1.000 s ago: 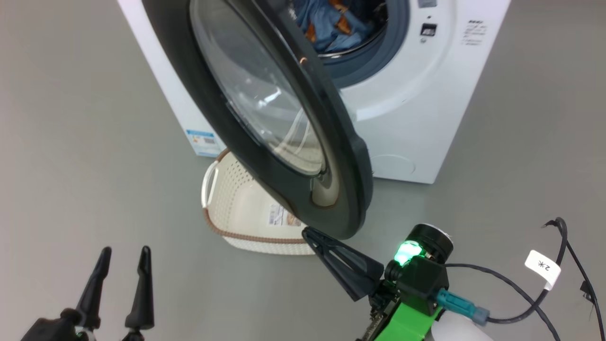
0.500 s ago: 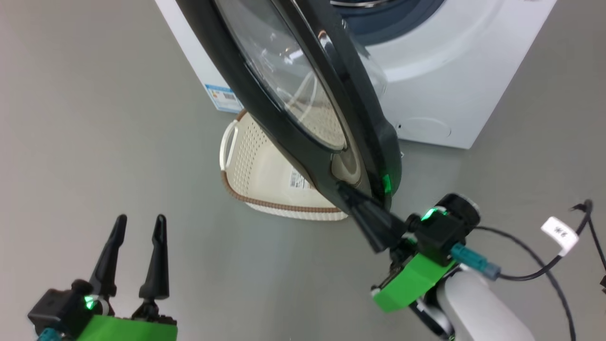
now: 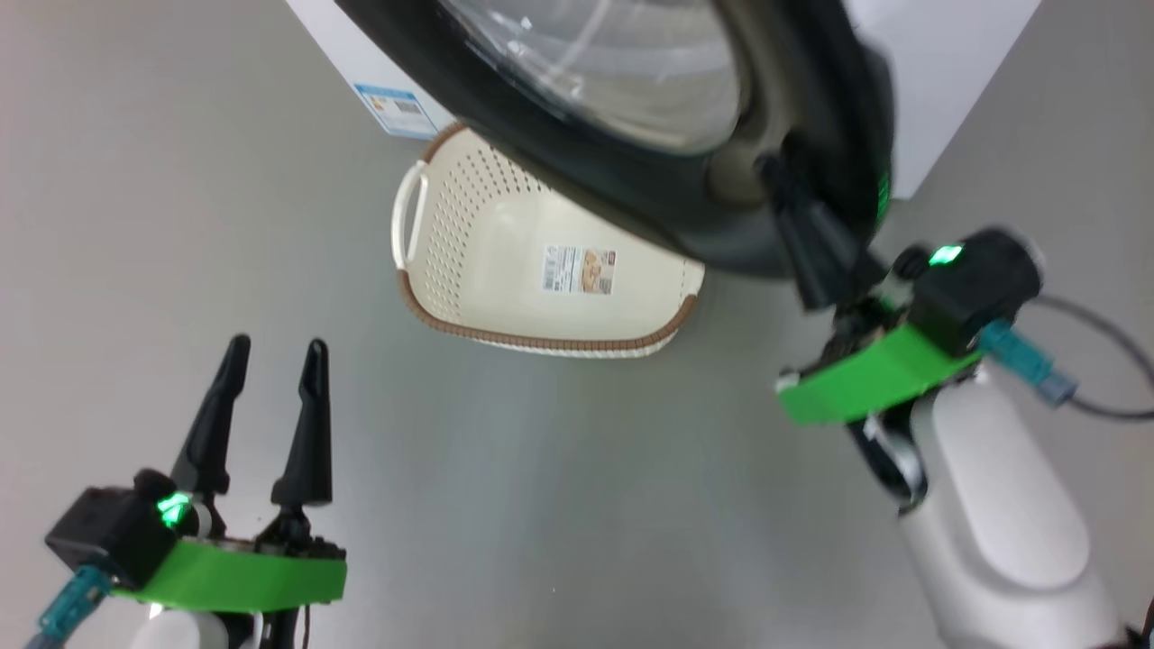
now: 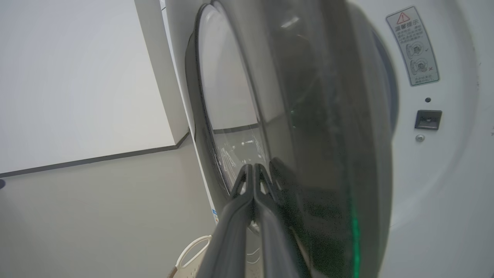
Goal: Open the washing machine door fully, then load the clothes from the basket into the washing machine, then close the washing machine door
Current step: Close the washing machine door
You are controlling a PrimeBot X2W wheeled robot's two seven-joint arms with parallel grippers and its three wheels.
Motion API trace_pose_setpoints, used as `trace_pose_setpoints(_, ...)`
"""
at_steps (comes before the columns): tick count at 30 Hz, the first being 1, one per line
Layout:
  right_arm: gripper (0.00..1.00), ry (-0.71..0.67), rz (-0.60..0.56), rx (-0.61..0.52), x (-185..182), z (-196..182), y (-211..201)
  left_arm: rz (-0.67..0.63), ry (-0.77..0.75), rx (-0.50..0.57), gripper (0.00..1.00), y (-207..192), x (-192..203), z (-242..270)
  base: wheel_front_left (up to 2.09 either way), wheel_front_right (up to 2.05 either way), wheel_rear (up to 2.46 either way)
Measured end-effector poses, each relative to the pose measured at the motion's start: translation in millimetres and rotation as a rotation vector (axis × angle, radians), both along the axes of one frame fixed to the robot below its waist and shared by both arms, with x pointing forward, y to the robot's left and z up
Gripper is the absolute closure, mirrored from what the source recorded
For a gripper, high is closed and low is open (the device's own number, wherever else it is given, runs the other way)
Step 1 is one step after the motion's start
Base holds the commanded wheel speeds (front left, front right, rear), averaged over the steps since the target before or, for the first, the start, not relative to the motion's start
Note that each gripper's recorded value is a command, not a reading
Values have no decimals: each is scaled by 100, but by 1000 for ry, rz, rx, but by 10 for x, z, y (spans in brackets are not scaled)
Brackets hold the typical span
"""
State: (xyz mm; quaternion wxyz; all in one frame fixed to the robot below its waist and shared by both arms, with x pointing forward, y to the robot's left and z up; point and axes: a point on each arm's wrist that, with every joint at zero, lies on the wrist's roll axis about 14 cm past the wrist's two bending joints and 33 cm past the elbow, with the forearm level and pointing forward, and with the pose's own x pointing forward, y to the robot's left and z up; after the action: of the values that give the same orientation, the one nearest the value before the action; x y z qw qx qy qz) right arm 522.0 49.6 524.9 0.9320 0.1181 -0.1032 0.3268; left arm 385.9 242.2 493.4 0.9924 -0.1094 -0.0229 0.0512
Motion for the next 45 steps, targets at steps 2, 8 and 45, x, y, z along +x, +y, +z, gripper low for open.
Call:
trace_pose_setpoints(2, 100, -15, -33, 3, 154, 24, -67, -14, 1, -1, 0, -27, 81, -20, 0, 0, 0)
trace_pose_setpoints(8, 100, -44, -106, 21, 571, 64, -226, -49, 12, 1, 0, -95, 309, -114, 0, 0, 0)
trace_pose_setpoints(45, 100, -96, -218, 12, 1570, 142, -564, -125, 15, -27, 0, -271, 877, -368, 0, 0, 0)
